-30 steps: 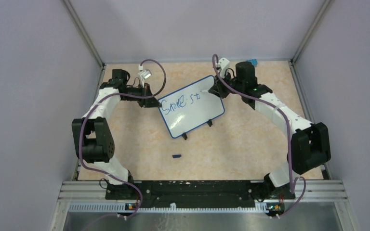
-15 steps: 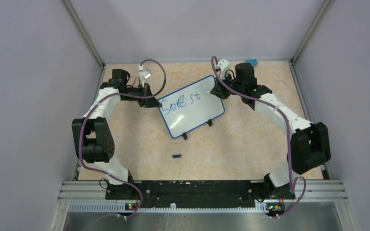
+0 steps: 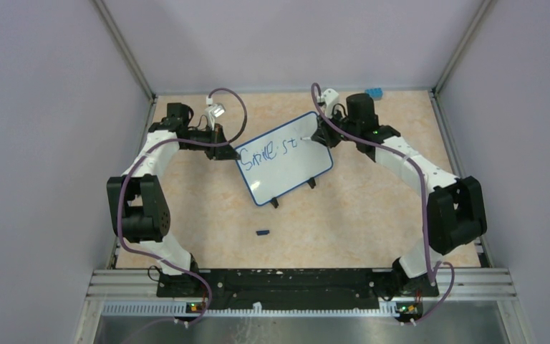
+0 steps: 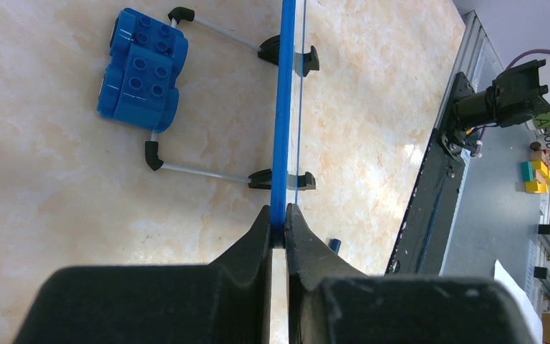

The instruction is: Write a sentence on the whiteboard

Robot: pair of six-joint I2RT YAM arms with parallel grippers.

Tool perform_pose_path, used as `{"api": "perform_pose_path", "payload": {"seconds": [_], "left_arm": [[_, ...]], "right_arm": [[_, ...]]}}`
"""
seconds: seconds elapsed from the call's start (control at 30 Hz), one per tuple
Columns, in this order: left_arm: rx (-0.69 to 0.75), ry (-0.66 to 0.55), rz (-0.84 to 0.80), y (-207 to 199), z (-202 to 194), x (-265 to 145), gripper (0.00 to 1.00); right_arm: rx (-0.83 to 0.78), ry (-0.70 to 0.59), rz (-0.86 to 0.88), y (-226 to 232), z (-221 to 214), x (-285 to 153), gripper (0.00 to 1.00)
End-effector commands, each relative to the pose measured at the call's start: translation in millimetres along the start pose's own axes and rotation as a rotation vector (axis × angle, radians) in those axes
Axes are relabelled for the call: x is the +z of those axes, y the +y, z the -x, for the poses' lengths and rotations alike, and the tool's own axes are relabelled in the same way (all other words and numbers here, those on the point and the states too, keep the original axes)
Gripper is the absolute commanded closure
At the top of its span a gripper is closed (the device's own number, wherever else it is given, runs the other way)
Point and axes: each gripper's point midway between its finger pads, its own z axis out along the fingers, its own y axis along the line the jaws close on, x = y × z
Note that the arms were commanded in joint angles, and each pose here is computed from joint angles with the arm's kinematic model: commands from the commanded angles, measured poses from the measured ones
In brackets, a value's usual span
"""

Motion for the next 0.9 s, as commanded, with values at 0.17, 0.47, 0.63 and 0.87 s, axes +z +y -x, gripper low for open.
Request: {"api": "perform_pose_path", "payload": {"seconds": [0.17, 0.47, 0.63, 0.87], "left_arm": [[0.093, 0.006, 0.026, -1, 7, 1, 1.00], [0.094, 0.010, 0.029, 1, 6, 1, 1.00], [0.095, 0.009, 0.027, 1, 7, 1, 1.00], [0.094, 0.009, 0.025, 1, 6, 1, 1.00]], "right_arm": [[-0.039, -0.090, -0.012, -2, 40, 3, 1.00], [-0.053, -0.078, 0.021, 10, 36, 8, 1.00], [-0.053, -0.059, 0.024, 11, 27, 8, 1.00], [-0.049, -0.031, 0.018, 12, 13, 8, 1.00]]}}
